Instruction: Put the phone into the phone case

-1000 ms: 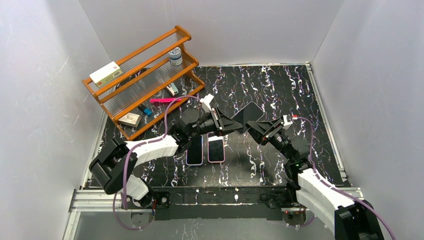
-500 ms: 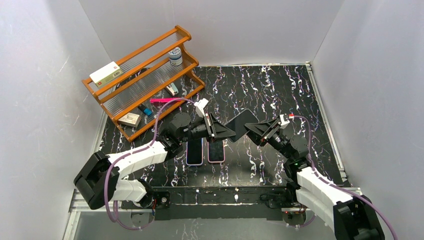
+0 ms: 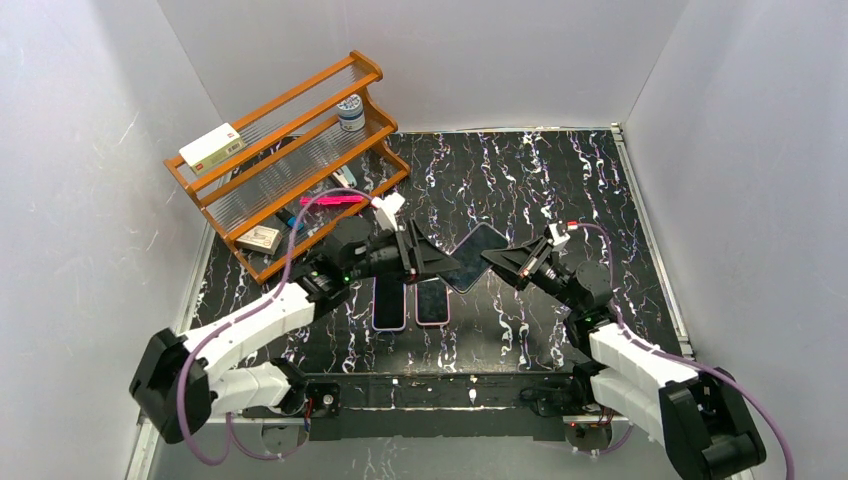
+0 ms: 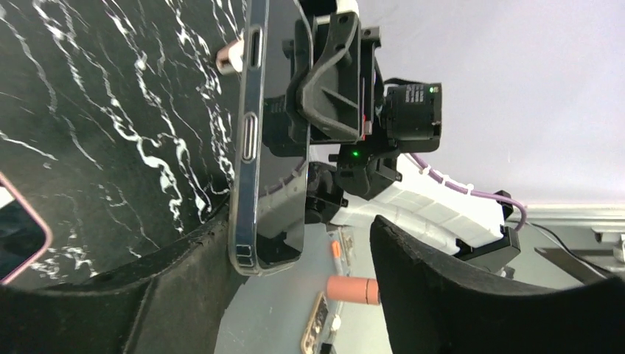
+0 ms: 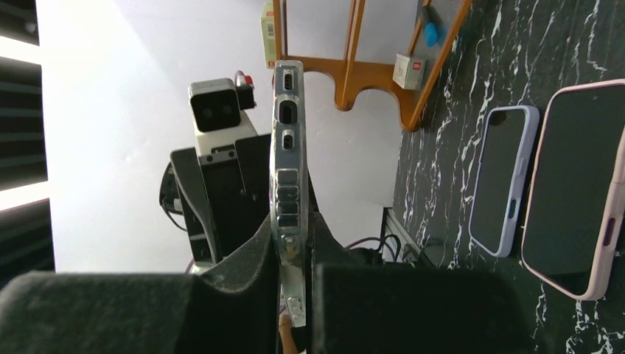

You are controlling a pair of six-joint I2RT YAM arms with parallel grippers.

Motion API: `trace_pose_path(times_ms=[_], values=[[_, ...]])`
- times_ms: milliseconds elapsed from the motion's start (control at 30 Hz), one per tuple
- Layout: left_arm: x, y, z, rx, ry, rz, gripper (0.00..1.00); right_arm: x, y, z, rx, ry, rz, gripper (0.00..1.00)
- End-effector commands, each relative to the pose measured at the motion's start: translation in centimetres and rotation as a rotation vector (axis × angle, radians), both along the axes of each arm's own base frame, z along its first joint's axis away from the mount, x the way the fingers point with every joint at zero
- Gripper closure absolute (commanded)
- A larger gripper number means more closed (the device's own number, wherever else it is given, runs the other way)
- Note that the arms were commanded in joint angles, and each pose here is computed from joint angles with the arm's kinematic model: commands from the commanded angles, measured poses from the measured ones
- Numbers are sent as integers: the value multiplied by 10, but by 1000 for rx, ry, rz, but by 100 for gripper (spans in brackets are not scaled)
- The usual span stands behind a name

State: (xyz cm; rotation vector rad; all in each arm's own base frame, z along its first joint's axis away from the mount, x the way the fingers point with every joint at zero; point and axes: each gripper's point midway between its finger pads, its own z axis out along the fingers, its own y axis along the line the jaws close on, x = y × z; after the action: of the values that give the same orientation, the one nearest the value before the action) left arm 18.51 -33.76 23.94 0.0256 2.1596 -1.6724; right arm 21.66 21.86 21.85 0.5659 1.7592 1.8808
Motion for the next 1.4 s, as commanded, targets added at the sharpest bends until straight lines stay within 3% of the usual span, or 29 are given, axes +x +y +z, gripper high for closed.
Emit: trace_pose_path(times_ms=[0,200,533,733,933,1000,1067,1133,1367], values=[[13,32,33,27,-114,64,34,-13,9,42,40,-192,115,99],[8,28,28,34,-94,-36,33,-26,18,53,59,-256,234,99],[5,22,5,55,-42,-99,37,-26,19,59,62,-280,244,98],[3,18,0,44,-22,-122,57,-21,20,61,62,-281,240,97],[2,17,-13,41,6,-122,66,-18,26,59,58,-276,259,96],[3,17,-17,46,14,-118,74,-17,28,57,56,-270,271,96],[6,17,-21,60,18,-104,89,-16,30,55,51,-264,283,93],[10,18,-26,86,13,-84,98,-17,32,52,45,-252,297,89],[20,24,-33,124,9,-12,100,-14,36,43,3,-219,300,62]])
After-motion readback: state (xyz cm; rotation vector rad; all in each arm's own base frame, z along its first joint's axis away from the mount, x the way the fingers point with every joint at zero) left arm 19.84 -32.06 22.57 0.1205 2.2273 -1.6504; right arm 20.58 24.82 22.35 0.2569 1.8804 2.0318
